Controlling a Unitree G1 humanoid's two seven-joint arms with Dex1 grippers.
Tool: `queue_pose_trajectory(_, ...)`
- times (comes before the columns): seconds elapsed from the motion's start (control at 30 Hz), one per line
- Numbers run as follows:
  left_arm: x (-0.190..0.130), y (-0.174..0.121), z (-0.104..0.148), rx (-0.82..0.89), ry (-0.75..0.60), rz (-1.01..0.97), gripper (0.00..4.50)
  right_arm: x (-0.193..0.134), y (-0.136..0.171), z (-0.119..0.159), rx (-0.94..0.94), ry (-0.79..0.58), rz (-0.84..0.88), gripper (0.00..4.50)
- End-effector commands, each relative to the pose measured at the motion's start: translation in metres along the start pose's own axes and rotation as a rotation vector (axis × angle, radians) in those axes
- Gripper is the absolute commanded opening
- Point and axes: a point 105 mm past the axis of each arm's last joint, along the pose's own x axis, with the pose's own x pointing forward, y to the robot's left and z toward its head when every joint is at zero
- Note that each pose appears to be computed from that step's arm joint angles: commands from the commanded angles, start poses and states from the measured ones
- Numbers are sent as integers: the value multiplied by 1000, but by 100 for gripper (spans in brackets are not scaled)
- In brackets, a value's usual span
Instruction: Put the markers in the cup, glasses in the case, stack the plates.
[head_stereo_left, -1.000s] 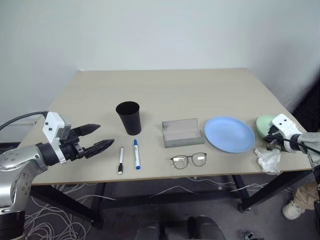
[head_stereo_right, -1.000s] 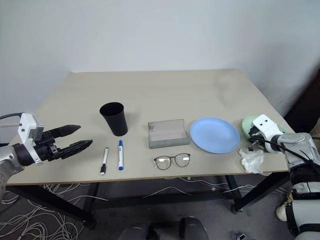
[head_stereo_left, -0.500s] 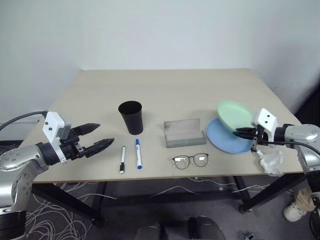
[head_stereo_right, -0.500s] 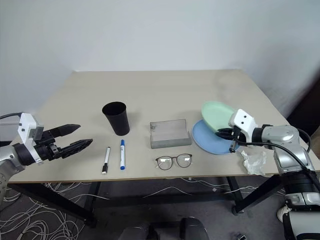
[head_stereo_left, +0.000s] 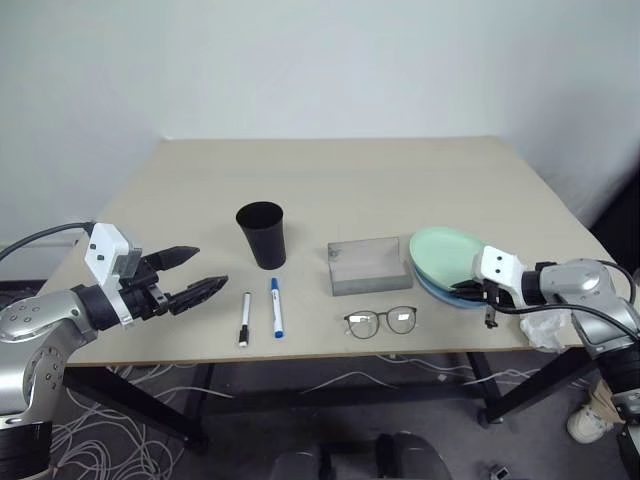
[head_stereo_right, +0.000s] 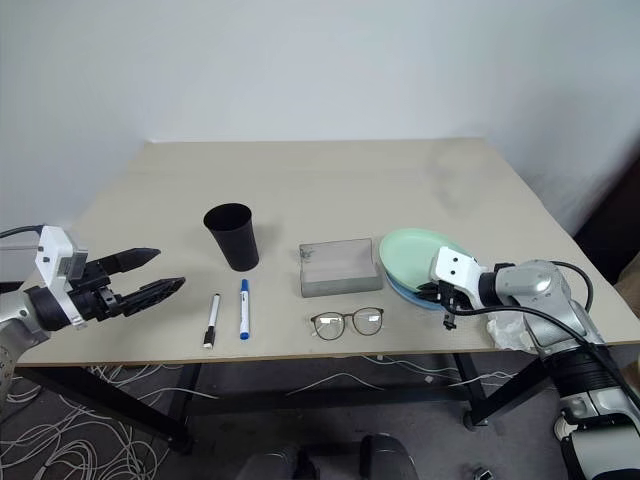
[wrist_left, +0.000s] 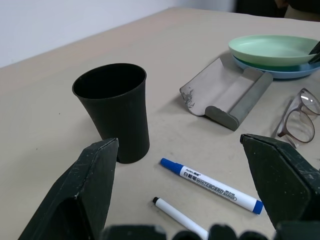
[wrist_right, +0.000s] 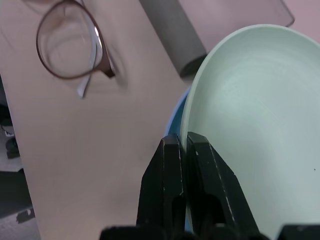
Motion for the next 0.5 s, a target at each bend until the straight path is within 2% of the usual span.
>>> queue_pose_trajectory(0.03, -3, 1, 11, 38, -30, 14, 416, -10, -7, 3, -42, 6, -22, 4)
queue_pose_trajectory(0.5, -1, 0, 10, 34, -32, 13, 416, -16, -6, 3, -38, 7, 0, 4)
